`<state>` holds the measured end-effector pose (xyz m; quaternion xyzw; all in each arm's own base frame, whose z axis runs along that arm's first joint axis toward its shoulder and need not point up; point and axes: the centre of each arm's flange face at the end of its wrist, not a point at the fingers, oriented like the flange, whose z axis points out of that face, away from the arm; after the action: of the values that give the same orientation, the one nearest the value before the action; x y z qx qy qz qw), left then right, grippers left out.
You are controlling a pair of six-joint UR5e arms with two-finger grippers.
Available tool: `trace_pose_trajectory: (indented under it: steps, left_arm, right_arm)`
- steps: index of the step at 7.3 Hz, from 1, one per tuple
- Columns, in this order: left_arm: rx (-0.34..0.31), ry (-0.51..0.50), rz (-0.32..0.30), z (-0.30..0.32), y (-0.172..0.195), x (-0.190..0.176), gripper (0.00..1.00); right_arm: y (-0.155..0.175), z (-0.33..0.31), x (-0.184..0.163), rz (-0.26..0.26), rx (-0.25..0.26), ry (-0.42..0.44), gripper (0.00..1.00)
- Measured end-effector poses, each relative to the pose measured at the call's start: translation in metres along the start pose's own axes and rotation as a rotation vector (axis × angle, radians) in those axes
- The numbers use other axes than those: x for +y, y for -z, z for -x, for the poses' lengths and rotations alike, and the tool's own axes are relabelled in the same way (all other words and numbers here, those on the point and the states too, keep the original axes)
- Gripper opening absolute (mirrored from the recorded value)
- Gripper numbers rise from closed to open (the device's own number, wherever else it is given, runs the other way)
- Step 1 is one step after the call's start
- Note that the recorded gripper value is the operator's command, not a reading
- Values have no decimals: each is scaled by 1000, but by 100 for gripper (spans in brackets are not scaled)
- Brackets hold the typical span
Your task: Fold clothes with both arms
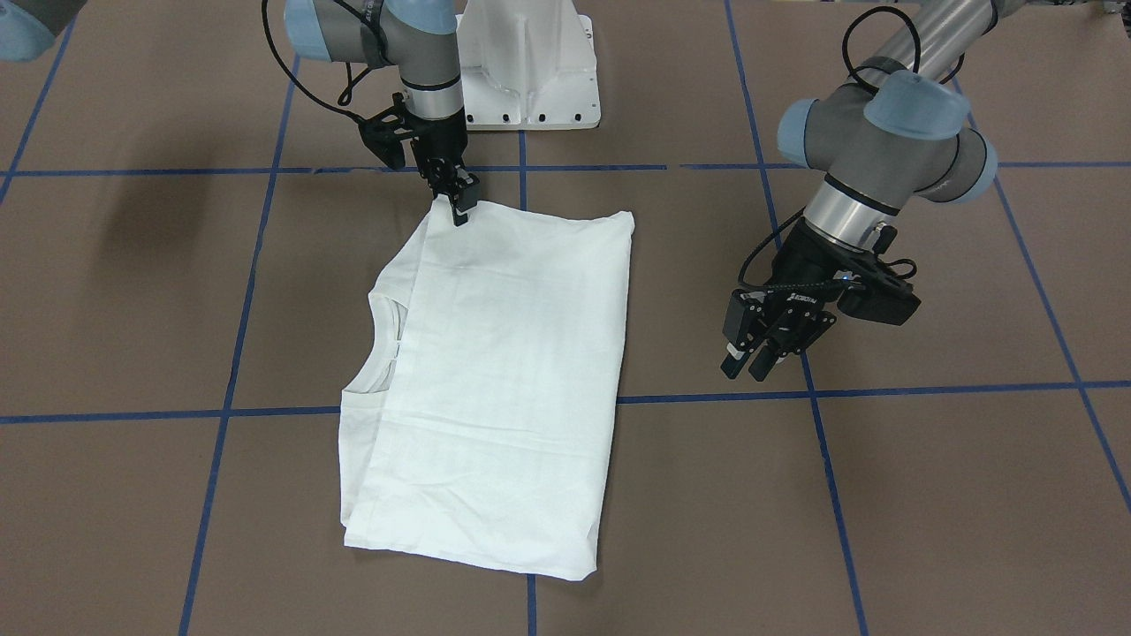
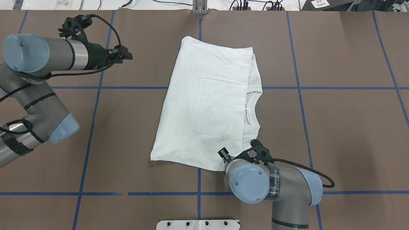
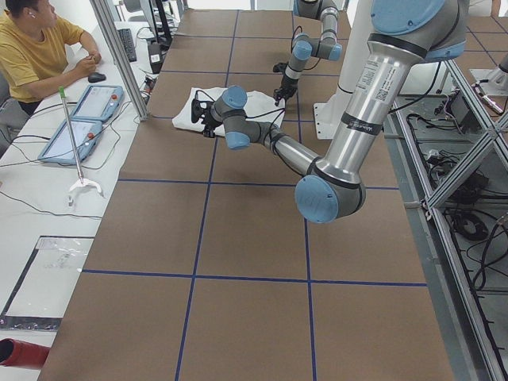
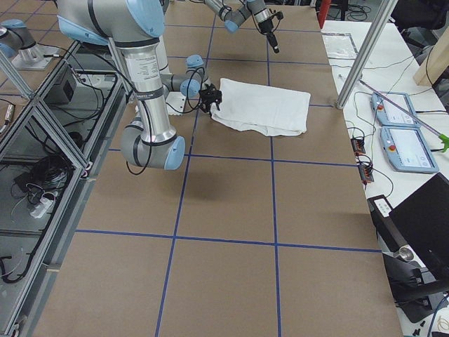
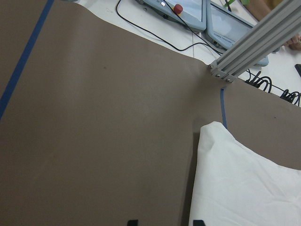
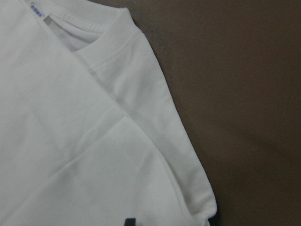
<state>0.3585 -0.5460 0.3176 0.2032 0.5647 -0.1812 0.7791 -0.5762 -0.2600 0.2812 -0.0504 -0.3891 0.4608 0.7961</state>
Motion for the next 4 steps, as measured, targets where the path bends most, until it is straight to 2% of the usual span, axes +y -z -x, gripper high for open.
trace_pose_trajectory:
  steps: [1,4]
  left_arm:
    - [1,0,0,1,3,1,49]
    - [3,0,-1,3,7,2,49]
  right_arm:
    - [-1,1,1,-1,1,-8,0]
    - [1,6,4,4,-5,-30,0]
